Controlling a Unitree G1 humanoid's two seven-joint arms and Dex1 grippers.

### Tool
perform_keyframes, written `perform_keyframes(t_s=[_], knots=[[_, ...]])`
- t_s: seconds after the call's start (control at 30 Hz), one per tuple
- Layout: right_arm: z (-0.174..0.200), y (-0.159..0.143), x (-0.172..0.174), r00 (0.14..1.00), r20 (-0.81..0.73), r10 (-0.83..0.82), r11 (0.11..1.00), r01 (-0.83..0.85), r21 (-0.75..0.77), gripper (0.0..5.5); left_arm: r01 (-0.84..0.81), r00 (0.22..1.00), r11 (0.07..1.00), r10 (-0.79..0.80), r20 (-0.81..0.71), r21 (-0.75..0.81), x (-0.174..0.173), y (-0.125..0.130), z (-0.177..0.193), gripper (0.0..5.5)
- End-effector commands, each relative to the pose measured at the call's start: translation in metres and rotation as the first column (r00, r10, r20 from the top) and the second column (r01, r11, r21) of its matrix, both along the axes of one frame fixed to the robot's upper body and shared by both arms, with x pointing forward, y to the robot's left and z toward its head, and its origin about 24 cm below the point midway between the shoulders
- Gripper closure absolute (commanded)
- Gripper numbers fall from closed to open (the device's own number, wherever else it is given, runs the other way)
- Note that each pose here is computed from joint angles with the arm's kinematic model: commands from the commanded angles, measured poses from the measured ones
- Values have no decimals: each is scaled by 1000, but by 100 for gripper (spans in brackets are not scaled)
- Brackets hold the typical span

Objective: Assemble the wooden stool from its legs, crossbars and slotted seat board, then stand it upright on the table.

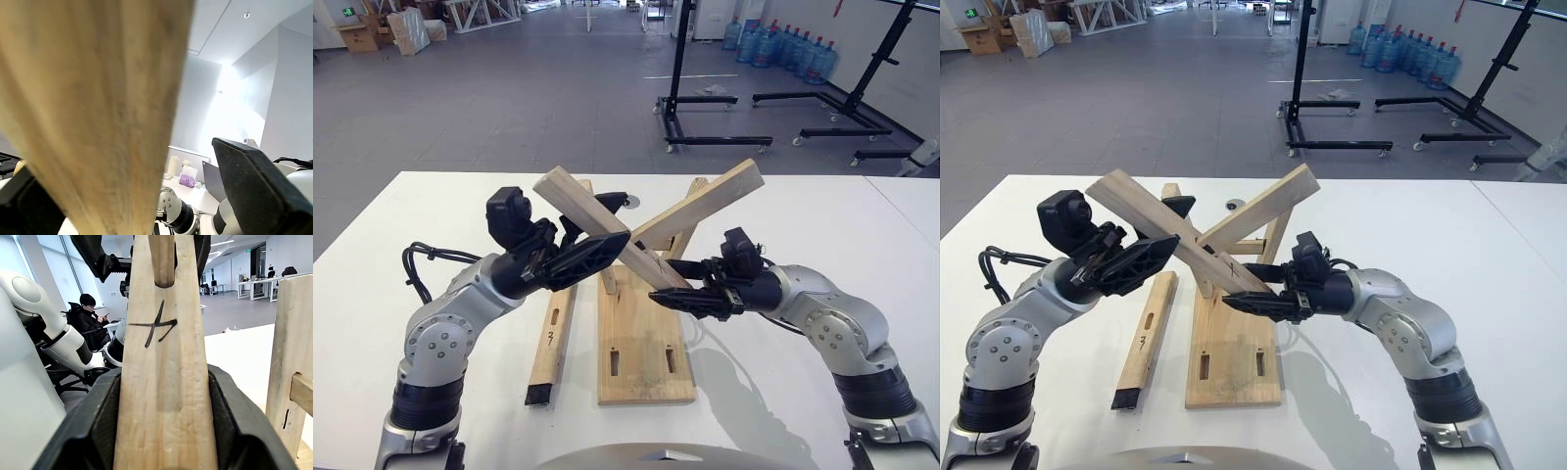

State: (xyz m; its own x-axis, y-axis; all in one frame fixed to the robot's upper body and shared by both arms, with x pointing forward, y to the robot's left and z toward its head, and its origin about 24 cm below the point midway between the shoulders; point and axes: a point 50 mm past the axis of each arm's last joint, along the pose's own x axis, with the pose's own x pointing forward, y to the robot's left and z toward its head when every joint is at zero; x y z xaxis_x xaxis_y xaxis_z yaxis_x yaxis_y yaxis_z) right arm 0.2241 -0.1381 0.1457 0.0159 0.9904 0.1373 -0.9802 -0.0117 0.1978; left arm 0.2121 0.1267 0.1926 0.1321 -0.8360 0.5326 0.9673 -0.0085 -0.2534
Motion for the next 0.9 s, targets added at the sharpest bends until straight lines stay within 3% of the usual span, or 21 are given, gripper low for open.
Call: perform_keyframes(t_s=[0.03,0.37,0.63,0.77,0.9], knots=[[-2,-2,1,999,10,-42,999,42,26,345,1,1000,1000,-1,-4,3,0,1,2,180],[-1,-4,6,994,76,-85,996,82,34,345,38,999,999,-37,15,-31,-3,5,4,323],[-5,-5,9,986,116,-117,993,118,-2,345,68,997,998,-68,44,4,-3,2,2,326],[-10,-4,8,989,83,-125,990,129,-50,255,19,992,1000,-21,127,22,-4,5,9,326],[-16,-18,-8,996,-58,-62,993,56,-101,184,-39,983,998,28,180,59,-3,14,15,331]])
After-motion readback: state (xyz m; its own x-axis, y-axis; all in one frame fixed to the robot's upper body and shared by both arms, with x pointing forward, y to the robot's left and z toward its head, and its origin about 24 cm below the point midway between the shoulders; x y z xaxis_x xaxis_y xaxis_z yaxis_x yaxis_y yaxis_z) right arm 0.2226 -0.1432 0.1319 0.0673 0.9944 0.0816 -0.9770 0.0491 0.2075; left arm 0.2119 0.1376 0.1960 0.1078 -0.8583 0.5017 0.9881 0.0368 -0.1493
